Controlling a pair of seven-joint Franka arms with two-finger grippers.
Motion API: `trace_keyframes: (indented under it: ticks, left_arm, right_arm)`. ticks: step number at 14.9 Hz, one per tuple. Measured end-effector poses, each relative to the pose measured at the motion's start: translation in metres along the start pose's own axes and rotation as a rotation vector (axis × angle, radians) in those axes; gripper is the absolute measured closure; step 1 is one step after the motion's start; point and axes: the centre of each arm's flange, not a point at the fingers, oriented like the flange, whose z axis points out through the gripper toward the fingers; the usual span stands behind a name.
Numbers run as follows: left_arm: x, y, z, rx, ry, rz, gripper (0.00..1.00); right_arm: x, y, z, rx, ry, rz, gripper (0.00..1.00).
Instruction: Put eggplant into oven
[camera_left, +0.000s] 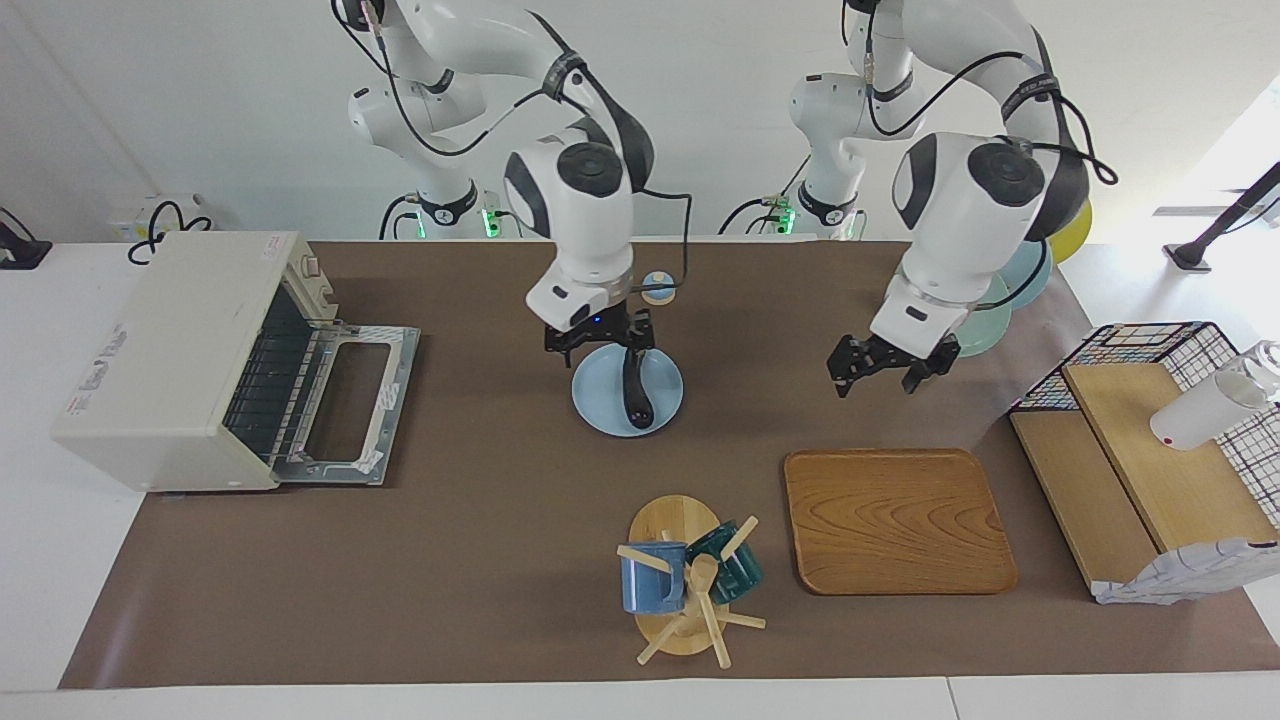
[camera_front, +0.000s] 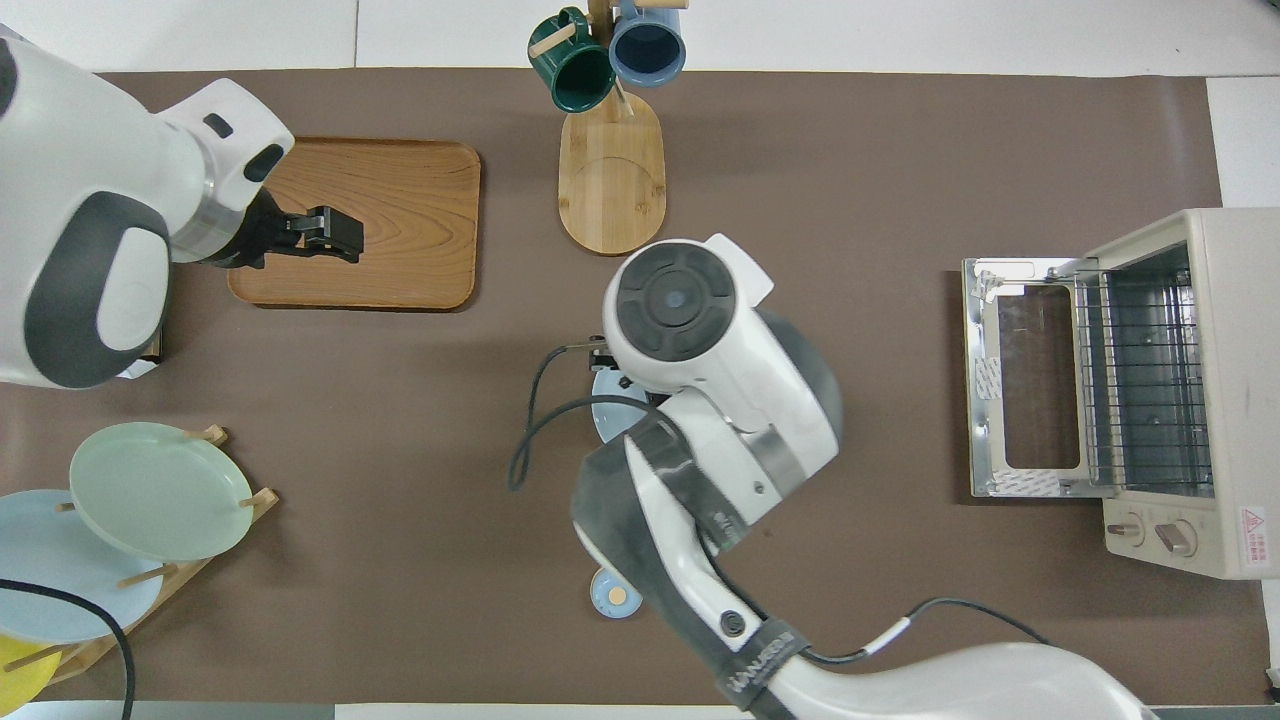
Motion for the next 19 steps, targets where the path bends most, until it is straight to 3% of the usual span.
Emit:
trace_keyframes:
  ticks: [3, 6, 9, 10, 12, 15, 17, 19]
  left_arm:
    - [-0.014, -0.025, -0.031, 0.004, -0.014, 0.023, 0.0]
    - [-0.028, -0.03, -0.052, 0.006, -0.034, 0.029, 0.0]
    - [-0.036, -0.03, -0.062, 0.008, -0.05, 0.031, 0.0]
    - [-0.039, -0.031, -0.064, 0.008, -0.055, 0.031, 0.0]
    - [-0.042, -0.03, -0.067, 0.01, -0.066, 0.032, 0.0]
    - [-0.047, -0.031, -0.072, 0.011, -0.075, 0.032, 0.0]
    - [-0.049, -0.031, -0.08, 0.011, -0.077, 0.032, 0.0]
    - [-0.052, -0.032, -0.093, 0.012, -0.075, 0.031, 0.0]
  right_arm:
    - [-0.014, -0.065, 0.047, 0.013, 0.031, 0.021, 0.0]
    - [-0.011, -0.066, 0.076, 0.021, 0.037, 0.026, 0.0]
    - [-0.018, -0.061, 0.092, 0.022, 0.035, 0.022, 0.27]
    - [-0.023, -0.059, 0.098, 0.019, 0.031, 0.019, 0.27]
    - [-0.033, -0.054, 0.109, 0.011, 0.021, 0.013, 0.44]
    - [-0.045, -0.055, 0.113, 0.006, 0.014, -0.002, 0.53]
    - [-0.05, -0.056, 0.112, 0.004, 0.012, -0.008, 0.81]
    - [-0.048, -0.054, 0.107, -0.007, 0.019, -0.017, 0.97]
